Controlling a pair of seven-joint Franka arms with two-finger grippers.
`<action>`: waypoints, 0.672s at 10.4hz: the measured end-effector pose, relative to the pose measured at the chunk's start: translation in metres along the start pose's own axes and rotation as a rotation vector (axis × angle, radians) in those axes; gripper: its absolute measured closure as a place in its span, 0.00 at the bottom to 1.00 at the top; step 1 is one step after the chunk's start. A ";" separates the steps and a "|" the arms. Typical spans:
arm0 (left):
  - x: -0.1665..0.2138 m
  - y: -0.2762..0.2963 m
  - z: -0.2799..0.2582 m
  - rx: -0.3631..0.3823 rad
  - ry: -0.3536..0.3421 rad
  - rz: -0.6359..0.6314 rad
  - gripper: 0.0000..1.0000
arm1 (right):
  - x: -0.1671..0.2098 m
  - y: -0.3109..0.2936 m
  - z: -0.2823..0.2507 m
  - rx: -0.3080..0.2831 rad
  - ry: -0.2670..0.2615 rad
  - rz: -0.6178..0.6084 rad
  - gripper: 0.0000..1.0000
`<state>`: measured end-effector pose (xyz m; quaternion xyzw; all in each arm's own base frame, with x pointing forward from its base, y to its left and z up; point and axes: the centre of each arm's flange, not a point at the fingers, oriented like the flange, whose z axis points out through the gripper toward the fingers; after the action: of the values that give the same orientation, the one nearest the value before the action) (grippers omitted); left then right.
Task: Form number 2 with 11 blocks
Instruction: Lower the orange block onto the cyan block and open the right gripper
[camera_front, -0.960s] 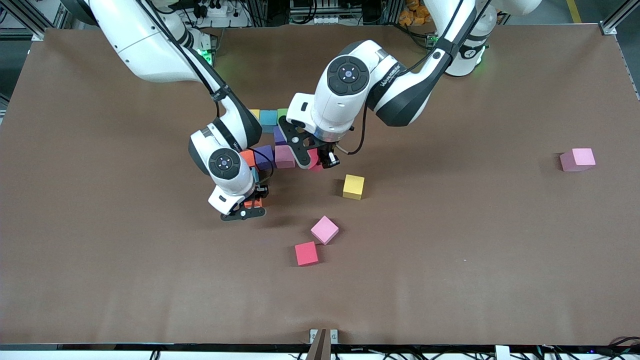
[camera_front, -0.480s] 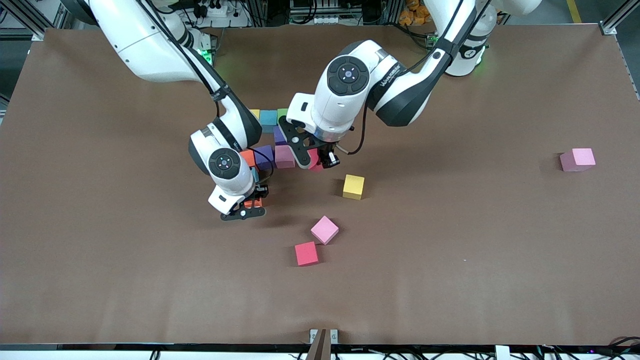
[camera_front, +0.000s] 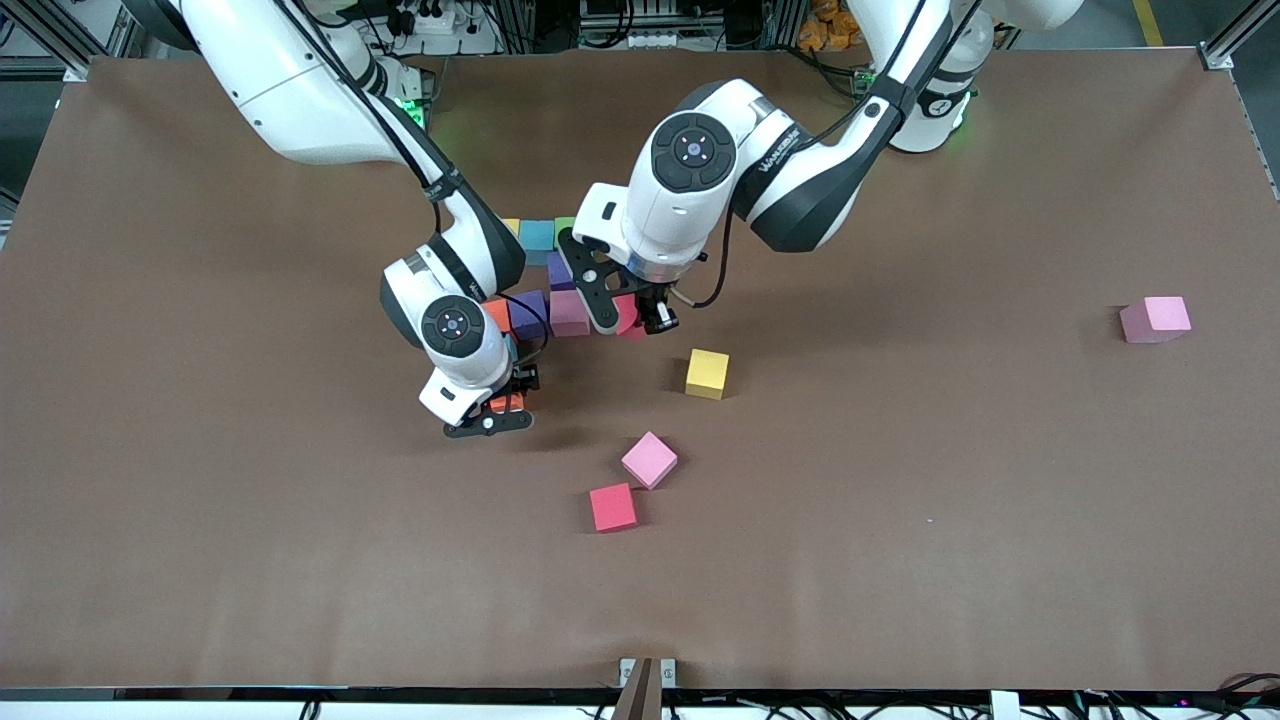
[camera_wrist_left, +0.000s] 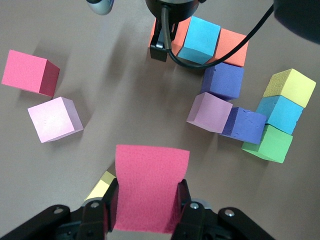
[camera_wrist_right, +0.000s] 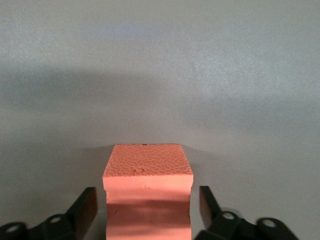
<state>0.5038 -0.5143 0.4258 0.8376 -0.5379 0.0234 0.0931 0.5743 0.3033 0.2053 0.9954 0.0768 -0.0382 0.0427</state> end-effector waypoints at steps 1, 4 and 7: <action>0.000 0.000 0.000 0.000 -0.001 0.020 0.52 | 0.000 0.000 -0.001 0.001 0.002 0.000 0.00; 0.000 0.003 0.003 -0.006 -0.007 0.132 0.52 | 0.003 0.006 -0.024 -0.001 0.026 0.018 0.00; 0.000 0.006 0.006 -0.012 -0.011 0.246 0.52 | 0.007 0.037 -0.080 -0.014 0.062 0.073 0.00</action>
<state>0.4979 -0.5176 0.4211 0.7649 -0.6371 0.0271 0.0915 0.5930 0.2750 0.2872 0.9979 0.0420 -0.0052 0.0486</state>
